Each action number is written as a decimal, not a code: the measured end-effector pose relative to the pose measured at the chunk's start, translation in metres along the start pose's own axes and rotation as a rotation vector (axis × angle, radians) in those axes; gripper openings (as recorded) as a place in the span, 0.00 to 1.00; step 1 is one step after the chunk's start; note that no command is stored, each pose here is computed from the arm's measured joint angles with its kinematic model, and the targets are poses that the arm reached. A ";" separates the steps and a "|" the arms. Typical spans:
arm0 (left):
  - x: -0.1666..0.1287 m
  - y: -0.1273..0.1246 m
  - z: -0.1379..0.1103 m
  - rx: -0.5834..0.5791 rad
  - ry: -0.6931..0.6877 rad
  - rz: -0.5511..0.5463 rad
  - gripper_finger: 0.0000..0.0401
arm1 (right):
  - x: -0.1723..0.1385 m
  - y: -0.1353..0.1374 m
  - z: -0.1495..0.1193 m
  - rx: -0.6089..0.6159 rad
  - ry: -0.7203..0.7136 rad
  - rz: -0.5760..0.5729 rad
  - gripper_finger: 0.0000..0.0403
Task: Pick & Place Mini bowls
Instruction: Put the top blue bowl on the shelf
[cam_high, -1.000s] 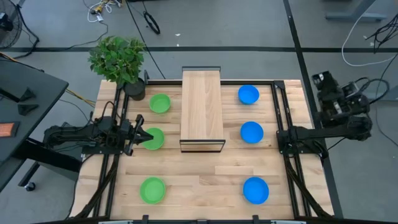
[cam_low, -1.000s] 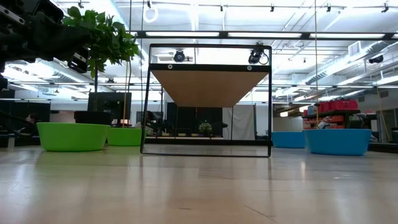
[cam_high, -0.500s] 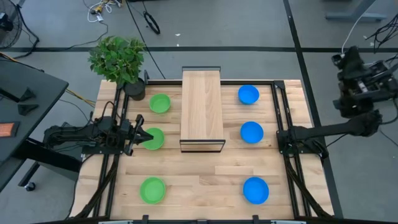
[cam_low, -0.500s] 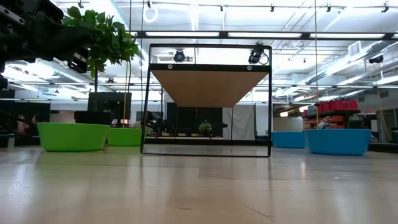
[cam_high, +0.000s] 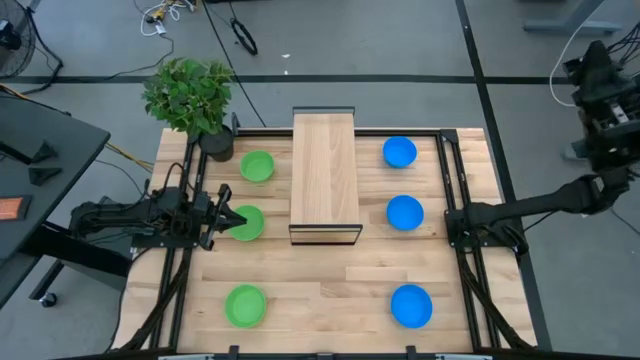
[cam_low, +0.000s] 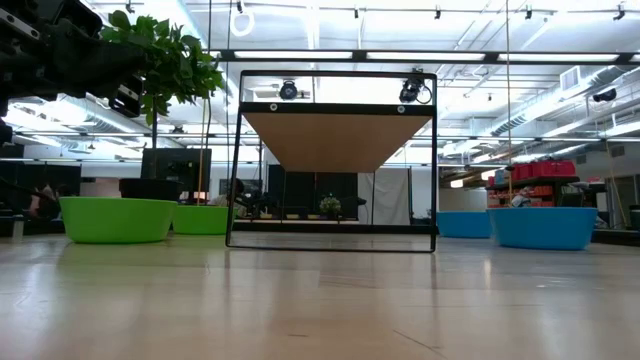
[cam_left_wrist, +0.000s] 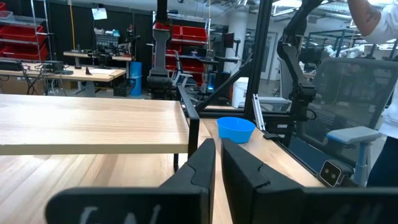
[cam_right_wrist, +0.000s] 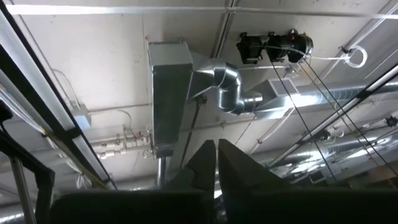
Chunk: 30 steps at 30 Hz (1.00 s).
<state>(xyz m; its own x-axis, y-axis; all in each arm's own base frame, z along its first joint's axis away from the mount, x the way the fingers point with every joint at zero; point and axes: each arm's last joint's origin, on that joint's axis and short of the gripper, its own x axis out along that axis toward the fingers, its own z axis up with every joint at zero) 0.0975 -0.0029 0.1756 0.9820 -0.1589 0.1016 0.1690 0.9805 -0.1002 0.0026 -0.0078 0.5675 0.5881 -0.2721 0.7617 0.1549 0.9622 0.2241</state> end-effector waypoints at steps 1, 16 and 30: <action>0.000 0.000 0.000 0.000 0.000 0.000 0.07 | 0.002 0.001 0.002 -0.006 0.021 0.000 0.06; 0.000 0.000 0.000 0.000 0.000 0.000 0.07 | 0.022 0.004 0.011 -0.194 0.364 -0.067 0.06; 0.000 0.000 0.000 0.000 0.000 0.000 0.07 | 0.027 -0.005 -0.012 -0.518 0.596 -0.418 0.06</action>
<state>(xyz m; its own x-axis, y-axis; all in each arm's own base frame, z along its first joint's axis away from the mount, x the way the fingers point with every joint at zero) 0.0976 -0.0029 0.1755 0.9820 -0.1592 0.1016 0.1693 0.9805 -0.1002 0.0271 -0.0200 0.5792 0.6957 -0.6887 0.2041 0.7036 0.7106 -0.0001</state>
